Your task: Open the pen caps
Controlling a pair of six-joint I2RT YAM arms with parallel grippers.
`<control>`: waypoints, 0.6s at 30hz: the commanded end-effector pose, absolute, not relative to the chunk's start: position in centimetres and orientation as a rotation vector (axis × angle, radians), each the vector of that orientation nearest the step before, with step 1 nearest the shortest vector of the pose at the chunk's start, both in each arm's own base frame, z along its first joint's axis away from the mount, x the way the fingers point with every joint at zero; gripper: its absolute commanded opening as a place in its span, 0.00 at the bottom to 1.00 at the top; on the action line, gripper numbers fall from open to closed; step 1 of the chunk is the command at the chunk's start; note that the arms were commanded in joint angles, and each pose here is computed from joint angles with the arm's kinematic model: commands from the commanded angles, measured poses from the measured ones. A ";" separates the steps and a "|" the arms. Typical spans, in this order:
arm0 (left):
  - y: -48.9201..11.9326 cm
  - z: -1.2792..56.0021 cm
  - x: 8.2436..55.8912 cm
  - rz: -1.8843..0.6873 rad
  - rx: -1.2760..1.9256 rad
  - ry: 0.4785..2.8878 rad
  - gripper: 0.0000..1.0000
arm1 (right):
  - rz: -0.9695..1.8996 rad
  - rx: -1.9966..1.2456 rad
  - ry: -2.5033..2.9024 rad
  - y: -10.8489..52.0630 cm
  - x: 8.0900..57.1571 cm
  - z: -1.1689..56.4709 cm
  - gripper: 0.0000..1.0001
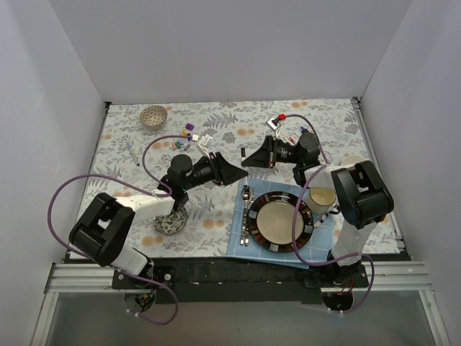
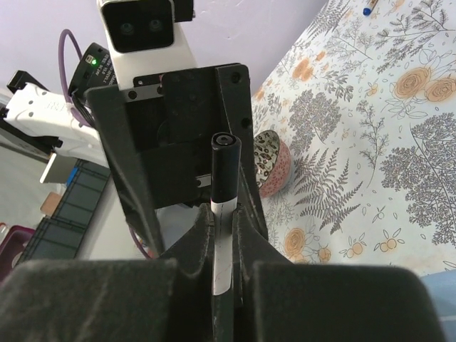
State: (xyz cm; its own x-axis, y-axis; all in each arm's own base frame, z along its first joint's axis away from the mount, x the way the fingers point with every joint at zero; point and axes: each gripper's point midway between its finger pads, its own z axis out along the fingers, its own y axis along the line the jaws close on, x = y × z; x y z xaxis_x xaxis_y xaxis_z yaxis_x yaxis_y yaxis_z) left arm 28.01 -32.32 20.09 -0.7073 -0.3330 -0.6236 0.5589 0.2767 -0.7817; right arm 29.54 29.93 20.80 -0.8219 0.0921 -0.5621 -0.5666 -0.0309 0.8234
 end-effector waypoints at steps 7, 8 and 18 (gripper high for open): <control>-29.0 24.7 29.1 -1.423 0.222 1.670 0.73 | 1.864 -0.912 1.606 29.7 27.2 22.3 0.01; -29.0 24.9 29.4 -1.419 0.220 1.671 0.73 | 1.877 -0.942 1.596 29.7 26.6 22.4 0.01; -31.3 26.4 29.9 -1.517 0.356 1.620 0.72 | 1.889 -1.061 1.530 30.4 24.9 22.9 0.01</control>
